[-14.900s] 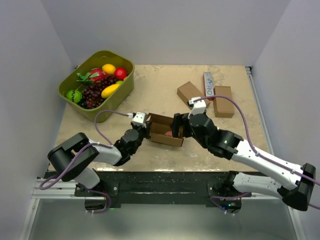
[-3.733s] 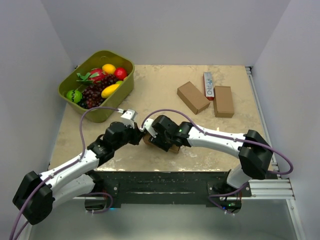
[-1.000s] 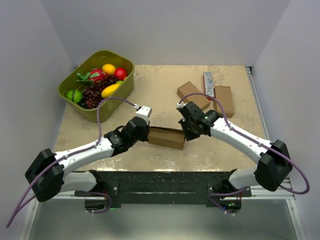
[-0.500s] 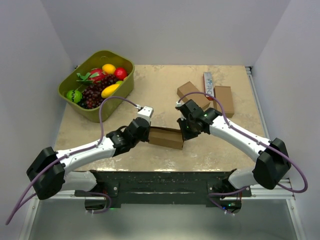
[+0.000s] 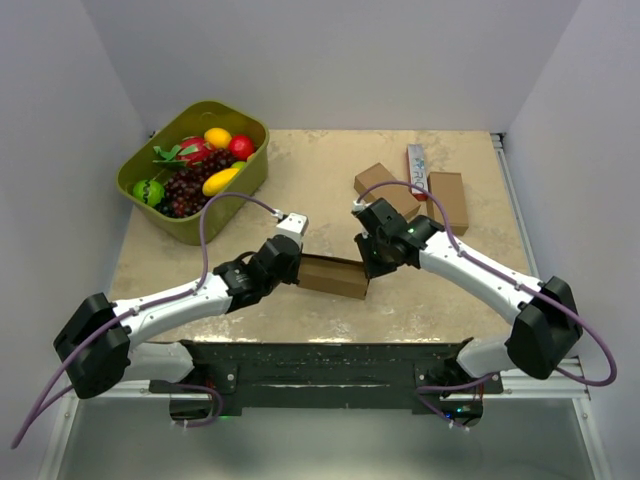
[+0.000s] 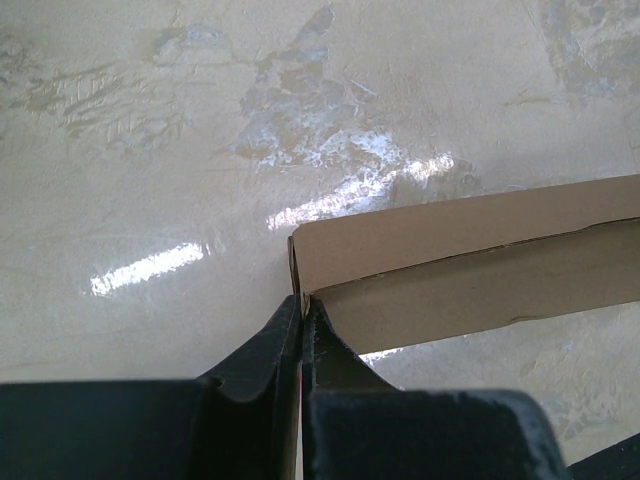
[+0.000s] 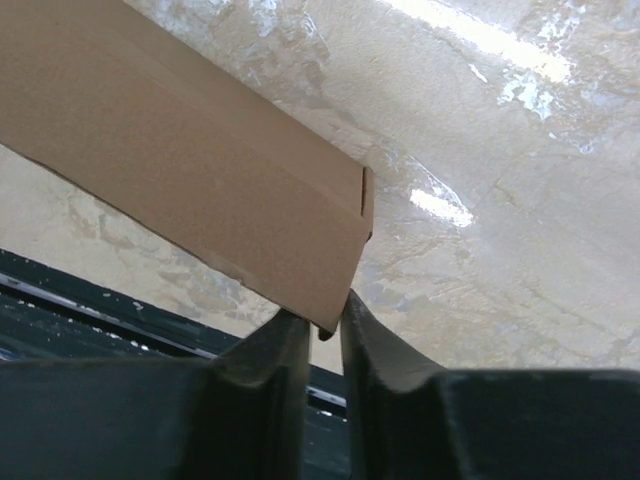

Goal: Fold the paper box

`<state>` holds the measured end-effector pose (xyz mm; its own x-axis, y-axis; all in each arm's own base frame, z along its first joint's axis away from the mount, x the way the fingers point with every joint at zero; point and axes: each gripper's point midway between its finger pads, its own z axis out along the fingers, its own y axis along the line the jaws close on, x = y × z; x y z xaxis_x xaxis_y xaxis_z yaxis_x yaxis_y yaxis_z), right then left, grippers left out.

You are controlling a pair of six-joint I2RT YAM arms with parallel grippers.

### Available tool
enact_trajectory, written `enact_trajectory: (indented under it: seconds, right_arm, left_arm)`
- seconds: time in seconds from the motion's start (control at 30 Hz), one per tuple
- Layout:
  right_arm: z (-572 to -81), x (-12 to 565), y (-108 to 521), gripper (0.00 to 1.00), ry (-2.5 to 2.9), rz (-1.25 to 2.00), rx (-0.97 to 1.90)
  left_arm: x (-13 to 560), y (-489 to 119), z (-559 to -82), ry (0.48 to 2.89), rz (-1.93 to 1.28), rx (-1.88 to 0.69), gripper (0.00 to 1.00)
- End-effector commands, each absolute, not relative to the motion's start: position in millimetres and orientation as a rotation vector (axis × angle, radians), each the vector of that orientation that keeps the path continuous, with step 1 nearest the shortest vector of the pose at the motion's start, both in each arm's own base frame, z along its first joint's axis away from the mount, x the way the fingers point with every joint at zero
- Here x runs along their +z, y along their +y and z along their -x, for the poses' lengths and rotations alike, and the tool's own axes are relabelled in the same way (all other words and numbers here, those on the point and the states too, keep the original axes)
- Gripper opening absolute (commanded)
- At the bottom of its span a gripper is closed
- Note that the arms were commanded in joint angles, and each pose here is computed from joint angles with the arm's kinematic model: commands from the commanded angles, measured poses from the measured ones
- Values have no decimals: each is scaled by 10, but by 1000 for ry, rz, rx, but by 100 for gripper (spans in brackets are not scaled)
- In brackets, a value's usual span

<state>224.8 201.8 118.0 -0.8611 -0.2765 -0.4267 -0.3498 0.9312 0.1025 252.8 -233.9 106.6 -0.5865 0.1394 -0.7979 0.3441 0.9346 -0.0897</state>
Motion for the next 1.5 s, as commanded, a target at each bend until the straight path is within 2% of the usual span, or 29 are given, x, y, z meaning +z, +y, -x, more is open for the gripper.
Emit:
enact_trajectory:
  seconds: [0.0, 0.07, 0.2, 0.73, 1.47]
  right_arm:
    - [-2383, 1455, 2056, 16, 2579, 412, 263]
    - [-2380, 1453, 2053, 8, 2581, 415, 260]
    - [-2373, 1479, 2115, 0, 2575, 425, 300]
    - [-2475, 1598, 2450, 0, 2562, 374, 569]
    - [-2605, 1783, 2577, 0, 2514, 293, 729]
  left_arm:
    - [809, -2247, -2312, 2313, -445, -231, 0]
    - [812, -2250, -2318, 2311, -443, -230, 0]
    - [803, -2242, -2319, 2311, -452, -216, 0]
    - [722, -2276, -2274, 2294, -556, -75, 0]
    - [691, -2431, -2181, 2268, -625, -38, 0]
